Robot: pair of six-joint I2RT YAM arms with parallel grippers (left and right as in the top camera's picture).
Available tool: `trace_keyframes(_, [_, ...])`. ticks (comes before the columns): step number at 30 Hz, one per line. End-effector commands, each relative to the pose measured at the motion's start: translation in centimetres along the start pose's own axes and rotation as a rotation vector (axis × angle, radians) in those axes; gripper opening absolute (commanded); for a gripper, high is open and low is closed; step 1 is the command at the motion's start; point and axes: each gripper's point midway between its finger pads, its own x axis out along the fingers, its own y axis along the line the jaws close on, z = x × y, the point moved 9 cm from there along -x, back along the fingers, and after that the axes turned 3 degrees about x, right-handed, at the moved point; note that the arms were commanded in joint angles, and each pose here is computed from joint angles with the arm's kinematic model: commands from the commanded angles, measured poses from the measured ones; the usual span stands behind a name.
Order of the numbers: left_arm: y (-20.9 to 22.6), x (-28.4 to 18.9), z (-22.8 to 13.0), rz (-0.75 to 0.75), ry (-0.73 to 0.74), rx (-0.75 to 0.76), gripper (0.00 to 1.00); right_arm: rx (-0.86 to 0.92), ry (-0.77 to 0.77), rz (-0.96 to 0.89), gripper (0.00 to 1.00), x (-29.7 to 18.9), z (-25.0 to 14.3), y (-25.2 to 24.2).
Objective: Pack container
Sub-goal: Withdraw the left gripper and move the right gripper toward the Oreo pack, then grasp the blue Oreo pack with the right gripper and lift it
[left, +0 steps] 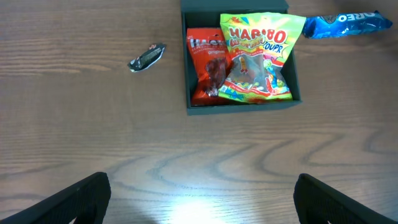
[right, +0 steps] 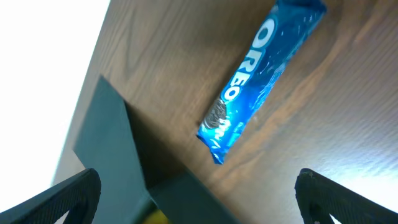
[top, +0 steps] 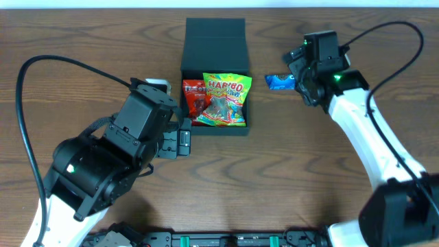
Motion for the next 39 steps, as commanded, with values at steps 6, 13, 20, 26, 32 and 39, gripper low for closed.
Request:
trace_keyframes(6, [0.1,-0.3,0.0,-0.004,-0.004,0.006,0.95,0.199,0.059,-0.044,0.99,4.9,2.2,4.2])
trace_keyframes(13, [0.2,-0.3,-0.2,0.003,0.013,0.01,0.95,0.274,0.216,-0.173,0.99,9.1,2.9,4.1])
trace_keyframes(20, [0.1,-0.3,-0.4,-0.018,0.03,0.011,0.95,0.305,0.221,-0.226,0.99,10.9,3.8,2.8])
trace_keyframes(26, [0.0,-0.2,-0.4,-0.017,0.033,0.012,0.95,0.307,0.227,-0.269,0.99,10.7,3.7,2.2])
trace_keyframes(32, [0.0,-0.1,-0.4,-0.016,0.037,0.013,0.95,0.306,0.236,-0.361,0.99,10.3,3.3,0.9])
trace_keyframes(39, [-0.2,-0.1,-0.5,-0.04,0.048,0.013,0.95,0.304,0.225,-0.422,0.99,11.4,3.2,-0.3])
